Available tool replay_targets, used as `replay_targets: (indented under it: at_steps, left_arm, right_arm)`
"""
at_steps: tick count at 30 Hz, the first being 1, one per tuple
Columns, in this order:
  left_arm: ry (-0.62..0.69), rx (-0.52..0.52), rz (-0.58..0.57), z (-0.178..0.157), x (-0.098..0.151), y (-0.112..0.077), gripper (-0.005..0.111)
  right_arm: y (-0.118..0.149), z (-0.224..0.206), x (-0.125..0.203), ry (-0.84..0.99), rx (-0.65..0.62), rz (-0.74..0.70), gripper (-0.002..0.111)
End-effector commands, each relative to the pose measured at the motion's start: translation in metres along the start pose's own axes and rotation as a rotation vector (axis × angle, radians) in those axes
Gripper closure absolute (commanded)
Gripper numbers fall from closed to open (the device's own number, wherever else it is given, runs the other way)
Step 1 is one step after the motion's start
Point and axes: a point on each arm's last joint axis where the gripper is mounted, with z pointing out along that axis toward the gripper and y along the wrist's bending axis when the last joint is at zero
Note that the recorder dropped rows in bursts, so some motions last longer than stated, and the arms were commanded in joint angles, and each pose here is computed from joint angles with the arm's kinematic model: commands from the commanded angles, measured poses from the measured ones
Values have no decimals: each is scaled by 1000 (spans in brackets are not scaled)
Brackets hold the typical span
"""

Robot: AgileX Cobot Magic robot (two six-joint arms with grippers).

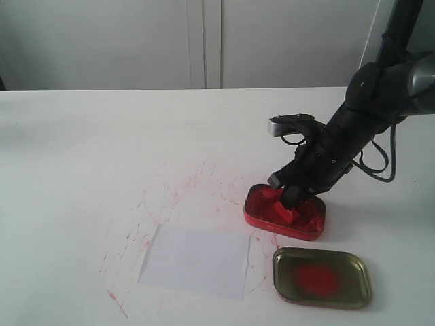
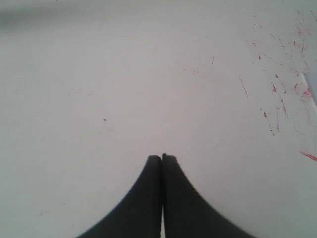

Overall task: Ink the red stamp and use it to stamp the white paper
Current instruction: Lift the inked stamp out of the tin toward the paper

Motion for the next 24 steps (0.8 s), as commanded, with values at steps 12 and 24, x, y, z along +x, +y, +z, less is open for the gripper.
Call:
replay_targets:
  at_steps: [12,24]
  left_arm:
    - [-2,1,-9,0,1,0,107]
    - [-2,1,-9,0,1,0,107]
  right_arm:
    - [4,-12,-5,-41,-6,-4,108]
    - [13,-36,-8,-90,1,-14,108]
